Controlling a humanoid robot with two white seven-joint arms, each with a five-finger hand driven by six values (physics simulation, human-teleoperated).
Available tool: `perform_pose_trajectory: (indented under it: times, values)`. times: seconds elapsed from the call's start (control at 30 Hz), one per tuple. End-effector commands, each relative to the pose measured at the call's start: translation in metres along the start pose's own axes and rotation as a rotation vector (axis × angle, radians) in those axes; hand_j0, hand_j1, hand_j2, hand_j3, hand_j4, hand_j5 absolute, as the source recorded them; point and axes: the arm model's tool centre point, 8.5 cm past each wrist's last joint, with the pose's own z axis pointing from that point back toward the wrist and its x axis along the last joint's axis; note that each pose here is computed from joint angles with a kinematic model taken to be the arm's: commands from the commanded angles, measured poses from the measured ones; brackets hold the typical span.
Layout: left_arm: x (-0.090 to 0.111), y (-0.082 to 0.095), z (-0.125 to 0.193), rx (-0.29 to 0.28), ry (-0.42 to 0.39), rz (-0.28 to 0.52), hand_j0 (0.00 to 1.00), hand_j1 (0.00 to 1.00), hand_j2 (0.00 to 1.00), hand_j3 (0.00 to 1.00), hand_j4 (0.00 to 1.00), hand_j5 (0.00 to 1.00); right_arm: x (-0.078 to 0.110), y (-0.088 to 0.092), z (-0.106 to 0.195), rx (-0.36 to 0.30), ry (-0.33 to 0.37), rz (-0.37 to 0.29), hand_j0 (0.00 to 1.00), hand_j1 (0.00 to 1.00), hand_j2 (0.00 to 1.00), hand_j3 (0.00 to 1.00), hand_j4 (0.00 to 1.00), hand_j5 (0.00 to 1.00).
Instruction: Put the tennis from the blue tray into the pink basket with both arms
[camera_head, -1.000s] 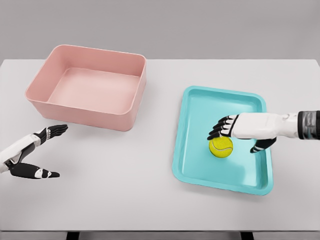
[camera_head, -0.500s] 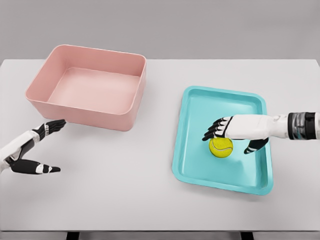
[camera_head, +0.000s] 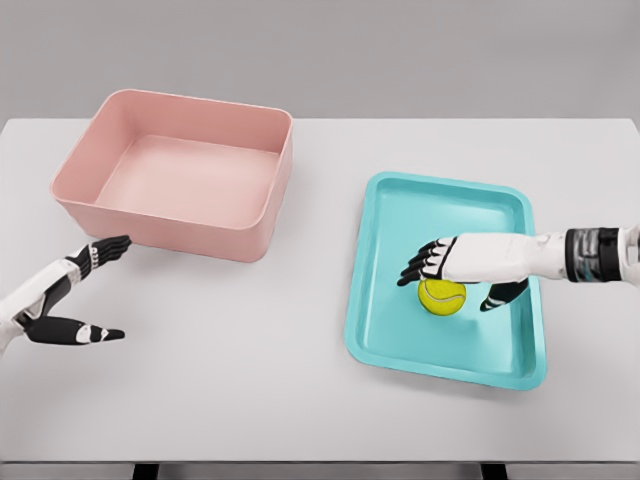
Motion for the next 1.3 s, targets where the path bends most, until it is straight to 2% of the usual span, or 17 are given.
perform_pose_trajectory:
  times: [0.0,0.07,0.13,0.27,0.3,0.6,0.8,0.83,0.93,1.1,1.17,1.27]
  values:
    - [0.0,0.0,0.0,0.004,-0.001,0.004,1.0,1.0,1.0,1.0,1.0,1.0,0.001,0.0,-0.001,-0.002,-0.004,-0.006,1.0,1.0,1.0,1.0,1.0,1.0]
    - [-0.002,0.003,0.001,0.01,0.007,-0.001,1.0,1.0,1.0,1.0,1.0,1.0,0.001,0.001,-0.004,0.004,-0.005,0.0,1.0,1.0,1.0,1.0,1.0,1.0]
    - [-0.002,0.002,0.001,0.009,0.007,-0.002,1.0,1.0,1.0,1.0,1.0,1.0,0.001,0.001,-0.004,0.005,-0.004,0.002,0.94,0.94,0.94,0.94,0.94,0.94]
    - [-0.002,0.002,0.001,0.009,0.007,-0.002,1.0,1.0,1.0,1.0,1.0,1.0,0.002,0.001,-0.004,0.004,-0.005,0.003,0.62,0.62,0.62,0.62,0.62,0.62]
    - [-0.003,0.002,0.001,0.009,0.006,-0.001,1.0,1.0,1.0,1.0,1.0,1.0,0.002,0.001,-0.004,0.005,-0.006,0.002,0.58,0.58,0.58,0.58,0.58,0.58]
    - [-0.003,0.002,0.001,0.008,0.006,-0.002,1.0,1.0,1.0,1.0,1.0,1.0,0.001,-0.001,-0.003,-0.007,-0.005,-0.001,0.43,0.43,0.43,0.43,0.43,0.43]
    - [-0.002,0.002,0.0,0.007,0.005,-0.003,1.0,1.0,1.0,1.0,1.0,1.0,-0.006,-0.033,0.013,-0.089,0.03,0.036,0.43,0.43,0.43,0.43,0.43,0.43]
    - [-0.002,0.002,0.0,0.008,0.004,-0.003,1.0,1.0,1.0,1.0,1.0,1.0,-0.003,-0.042,0.005,-0.124,0.01,0.043,0.43,0.43,0.43,0.43,0.43,0.43]
    - [-0.002,0.002,0.001,0.006,0.005,-0.002,1.0,1.0,1.0,1.0,1.0,1.0,0.015,-0.055,-0.023,-0.173,-0.07,0.056,0.43,0.43,0.43,0.43,0.43,0.43]
    - [-0.001,0.002,0.0,0.006,0.002,-0.002,1.0,1.0,1.0,1.0,1.0,1.0,0.062,-0.079,-0.062,-0.24,-0.228,0.116,0.44,0.44,0.44,0.44,0.44,0.44]
    - [-0.001,0.002,0.0,0.007,0.002,-0.002,1.0,1.0,1.0,1.0,1.0,1.0,0.071,-0.088,-0.07,-0.265,-0.262,0.13,0.44,0.44,0.44,0.44,0.44,0.44]
    - [-0.001,0.002,0.0,0.006,0.002,-0.002,1.0,1.0,1.0,1.0,1.0,1.0,0.104,-0.102,-0.109,-0.245,-0.363,0.148,0.44,0.44,0.44,0.44,0.44,0.44]
